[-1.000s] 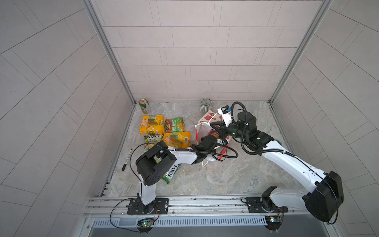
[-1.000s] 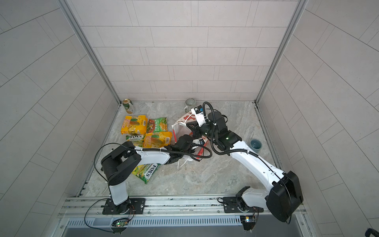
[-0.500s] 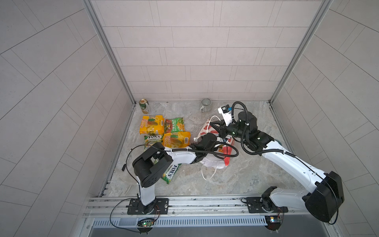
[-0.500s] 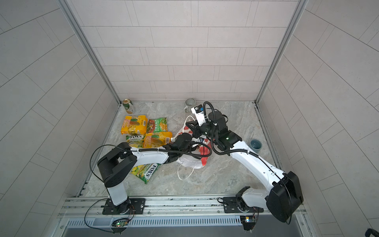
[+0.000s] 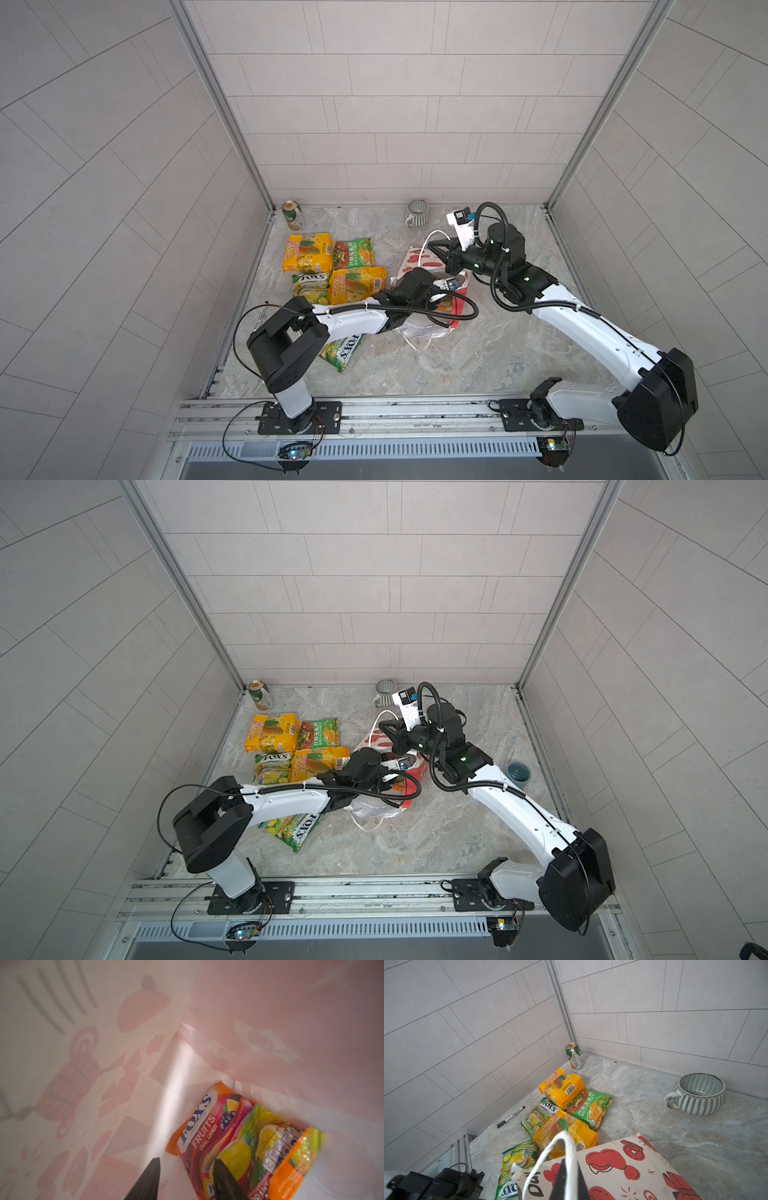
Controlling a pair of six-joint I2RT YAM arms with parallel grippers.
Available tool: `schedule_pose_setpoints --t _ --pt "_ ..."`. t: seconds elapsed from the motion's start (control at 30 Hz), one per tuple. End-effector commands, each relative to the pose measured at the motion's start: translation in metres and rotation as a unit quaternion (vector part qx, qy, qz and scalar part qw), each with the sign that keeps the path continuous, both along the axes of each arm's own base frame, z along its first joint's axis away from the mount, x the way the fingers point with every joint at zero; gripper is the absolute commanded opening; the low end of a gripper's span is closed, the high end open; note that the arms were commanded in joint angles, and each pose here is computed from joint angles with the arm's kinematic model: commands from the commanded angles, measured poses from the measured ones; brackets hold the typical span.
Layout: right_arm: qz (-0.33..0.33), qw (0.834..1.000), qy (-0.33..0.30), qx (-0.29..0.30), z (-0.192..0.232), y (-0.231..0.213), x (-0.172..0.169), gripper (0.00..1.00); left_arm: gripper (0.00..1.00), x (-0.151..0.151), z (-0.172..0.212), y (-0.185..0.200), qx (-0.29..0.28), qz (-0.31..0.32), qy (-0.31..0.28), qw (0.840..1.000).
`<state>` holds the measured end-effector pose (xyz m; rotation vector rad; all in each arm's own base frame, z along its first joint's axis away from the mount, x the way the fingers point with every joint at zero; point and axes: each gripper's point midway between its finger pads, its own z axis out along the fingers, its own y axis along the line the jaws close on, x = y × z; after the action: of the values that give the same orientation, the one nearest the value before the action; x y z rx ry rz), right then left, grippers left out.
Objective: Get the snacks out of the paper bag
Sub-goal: 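Close the left gripper on the pink Fox's Fruits packet inside the bag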
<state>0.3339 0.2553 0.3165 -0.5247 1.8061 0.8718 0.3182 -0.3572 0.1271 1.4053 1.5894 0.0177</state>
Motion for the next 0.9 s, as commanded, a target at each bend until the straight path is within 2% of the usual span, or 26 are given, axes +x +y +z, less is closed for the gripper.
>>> schedule_pose_setpoints --t 0.0,0.07,0.1,0.13,0.2,0.27,0.33,0.53,0.63,0.87 --pt "-0.004 1.0 -0.009 0.006 0.013 -0.004 0.001 0.05 0.46 -0.012 0.02 0.002 -0.015 -0.023 0.004 1.0" --pt "-0.005 1.0 -0.007 0.002 0.01 -0.004 0.002 0.05 0.39 -0.018 0.03 0.002 -0.025 -0.031 0.002 0.999" --pt "-0.005 1.0 -0.006 0.002 0.011 -0.004 0.003 0.05 0.38 -0.022 0.033 0.002 -0.024 -0.037 -0.001 0.999" --pt "-0.006 1.0 -0.005 0.002 0.011 -0.004 0.004 0.05 0.4 -0.027 0.038 0.001 -0.018 -0.047 -0.006 0.999" --pt "-0.007 1.0 -0.006 0.002 0.012 -0.005 0.004 0.05 0.53 -0.034 0.04 0.002 -0.004 -0.059 -0.007 0.998" --pt "-0.008 1.0 -0.009 0.005 0.016 -0.006 0.004 0.05 0.55 -0.042 0.033 0.005 0.026 -0.073 0.005 0.997" --pt "-0.008 1.0 -0.008 0.006 0.016 -0.006 0.004 0.05 0.62 -0.045 0.02 0.008 0.046 -0.078 0.017 0.996" --pt "-0.008 1.0 -0.007 0.006 0.016 -0.006 0.005 0.05 0.66 -0.053 -0.005 0.001 0.1 -0.102 0.041 0.989" --pt "-0.009 1.0 -0.008 0.007 0.017 -0.006 0.005 0.05 0.66 -0.046 -0.007 -0.004 0.092 -0.09 0.033 0.991" --pt "-0.007 1.0 -0.006 0.013 0.017 -0.005 0.005 0.05 0.71 -0.025 -0.024 -0.007 0.126 -0.053 0.019 0.99"
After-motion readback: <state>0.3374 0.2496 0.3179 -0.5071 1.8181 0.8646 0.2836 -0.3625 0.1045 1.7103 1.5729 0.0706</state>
